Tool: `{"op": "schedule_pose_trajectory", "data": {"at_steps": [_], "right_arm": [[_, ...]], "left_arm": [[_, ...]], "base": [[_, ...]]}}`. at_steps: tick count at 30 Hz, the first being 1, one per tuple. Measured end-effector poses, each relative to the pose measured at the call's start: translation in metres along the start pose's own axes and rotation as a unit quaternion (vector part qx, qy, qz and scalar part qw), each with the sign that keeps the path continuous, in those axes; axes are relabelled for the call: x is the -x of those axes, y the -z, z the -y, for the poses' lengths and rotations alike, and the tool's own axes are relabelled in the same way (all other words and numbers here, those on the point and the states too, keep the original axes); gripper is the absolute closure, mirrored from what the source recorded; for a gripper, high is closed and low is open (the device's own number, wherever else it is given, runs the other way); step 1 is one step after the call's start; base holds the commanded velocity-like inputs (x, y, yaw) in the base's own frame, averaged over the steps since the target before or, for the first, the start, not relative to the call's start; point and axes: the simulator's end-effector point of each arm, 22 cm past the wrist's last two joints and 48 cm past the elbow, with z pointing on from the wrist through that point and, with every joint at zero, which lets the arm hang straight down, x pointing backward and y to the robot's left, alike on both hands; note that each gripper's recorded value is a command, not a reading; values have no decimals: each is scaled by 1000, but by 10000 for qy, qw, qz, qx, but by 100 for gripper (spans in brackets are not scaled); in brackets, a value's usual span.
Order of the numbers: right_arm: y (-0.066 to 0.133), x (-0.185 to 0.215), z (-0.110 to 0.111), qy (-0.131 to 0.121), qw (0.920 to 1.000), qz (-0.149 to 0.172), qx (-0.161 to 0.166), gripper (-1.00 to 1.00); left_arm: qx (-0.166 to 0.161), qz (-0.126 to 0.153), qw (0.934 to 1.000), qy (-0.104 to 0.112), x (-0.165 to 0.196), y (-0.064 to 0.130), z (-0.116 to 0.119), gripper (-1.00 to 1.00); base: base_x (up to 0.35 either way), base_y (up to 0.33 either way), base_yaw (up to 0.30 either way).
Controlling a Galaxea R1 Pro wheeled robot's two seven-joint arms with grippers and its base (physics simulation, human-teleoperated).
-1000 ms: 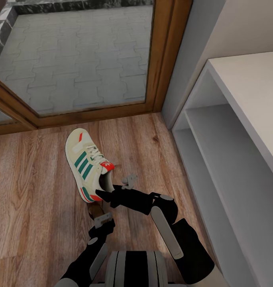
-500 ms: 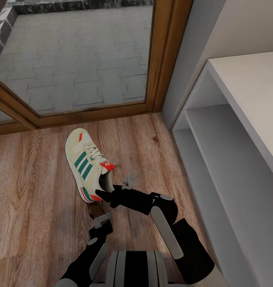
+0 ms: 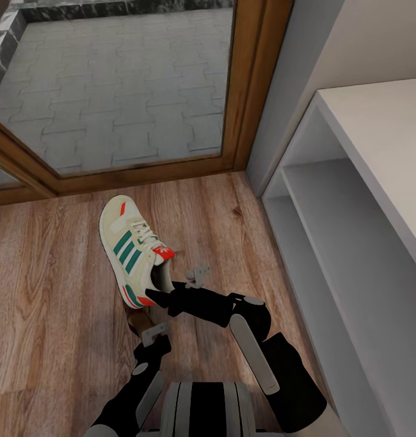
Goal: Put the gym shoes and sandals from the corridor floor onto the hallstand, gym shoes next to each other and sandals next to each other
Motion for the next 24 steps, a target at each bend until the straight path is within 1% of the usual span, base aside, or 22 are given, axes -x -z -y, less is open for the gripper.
{"op": "schedule_pose_trajectory", "data": {"at_steps": [24], "right_arm": [[1,2,-2,10,10000,13,12,100]], "left_arm": [[-7,25,10000,-6,2,1,1,100]], "base": [[0,0,0]]}}
